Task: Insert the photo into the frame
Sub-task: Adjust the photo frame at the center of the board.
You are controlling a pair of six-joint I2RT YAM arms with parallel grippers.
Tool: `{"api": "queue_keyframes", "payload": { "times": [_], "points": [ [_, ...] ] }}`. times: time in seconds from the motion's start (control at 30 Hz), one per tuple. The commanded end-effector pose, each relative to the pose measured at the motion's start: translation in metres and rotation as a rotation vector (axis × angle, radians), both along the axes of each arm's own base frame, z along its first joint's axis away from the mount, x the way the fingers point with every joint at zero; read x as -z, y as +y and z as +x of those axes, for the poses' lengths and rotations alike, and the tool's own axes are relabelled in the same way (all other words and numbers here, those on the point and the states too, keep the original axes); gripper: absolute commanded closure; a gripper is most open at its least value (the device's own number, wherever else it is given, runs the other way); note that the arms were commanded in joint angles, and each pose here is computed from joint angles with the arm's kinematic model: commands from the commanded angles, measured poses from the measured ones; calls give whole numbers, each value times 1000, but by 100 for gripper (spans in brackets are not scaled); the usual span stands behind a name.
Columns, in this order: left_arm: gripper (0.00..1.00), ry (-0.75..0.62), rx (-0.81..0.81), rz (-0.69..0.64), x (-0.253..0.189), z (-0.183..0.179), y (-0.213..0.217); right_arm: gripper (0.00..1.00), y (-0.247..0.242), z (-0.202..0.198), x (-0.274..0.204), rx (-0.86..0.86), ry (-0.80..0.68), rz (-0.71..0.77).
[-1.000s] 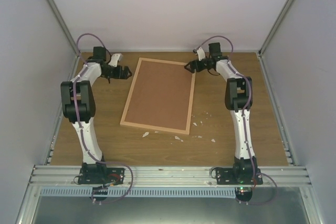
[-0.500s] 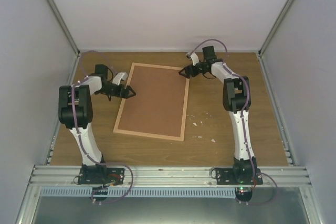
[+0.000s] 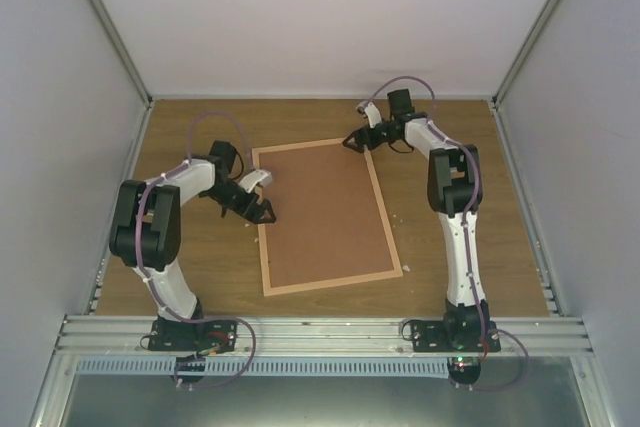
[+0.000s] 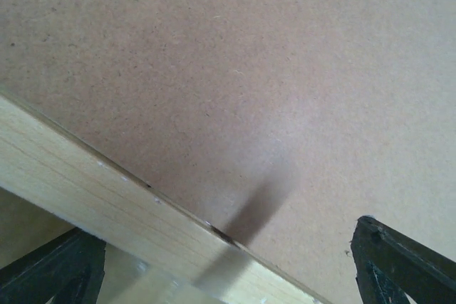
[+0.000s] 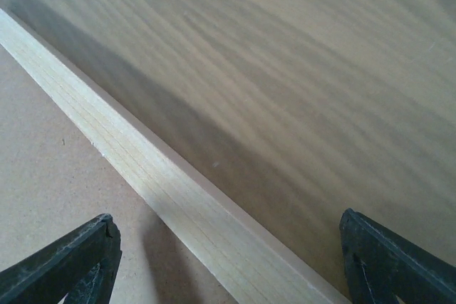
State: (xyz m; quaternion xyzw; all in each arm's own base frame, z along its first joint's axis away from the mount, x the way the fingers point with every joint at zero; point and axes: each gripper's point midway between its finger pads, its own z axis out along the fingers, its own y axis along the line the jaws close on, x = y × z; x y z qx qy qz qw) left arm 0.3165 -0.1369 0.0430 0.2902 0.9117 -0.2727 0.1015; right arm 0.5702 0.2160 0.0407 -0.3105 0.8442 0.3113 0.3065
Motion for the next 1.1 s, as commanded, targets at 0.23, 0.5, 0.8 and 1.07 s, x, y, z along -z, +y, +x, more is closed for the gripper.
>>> {"api": "queue_keyframes", "payload": {
  "times": [0.23, 0.5, 0.8, 1.07],
  "points": [
    [1, -338, -33, 83, -60, 31, 7, 15, -44, -35, -107, 84, -45, -56],
    [3, -578, 208, 127, -85, 94, -84, 24, -90, -54, -79, 193, 38, -207],
    [10, -590, 294, 20, -63, 147, -157, 35, -97, -48, -27, 224, 133, -287],
    [12, -580, 348, 80, -21, 140, -186, 35, -72, -67, 1, 163, 154, -365]
  ]
}}
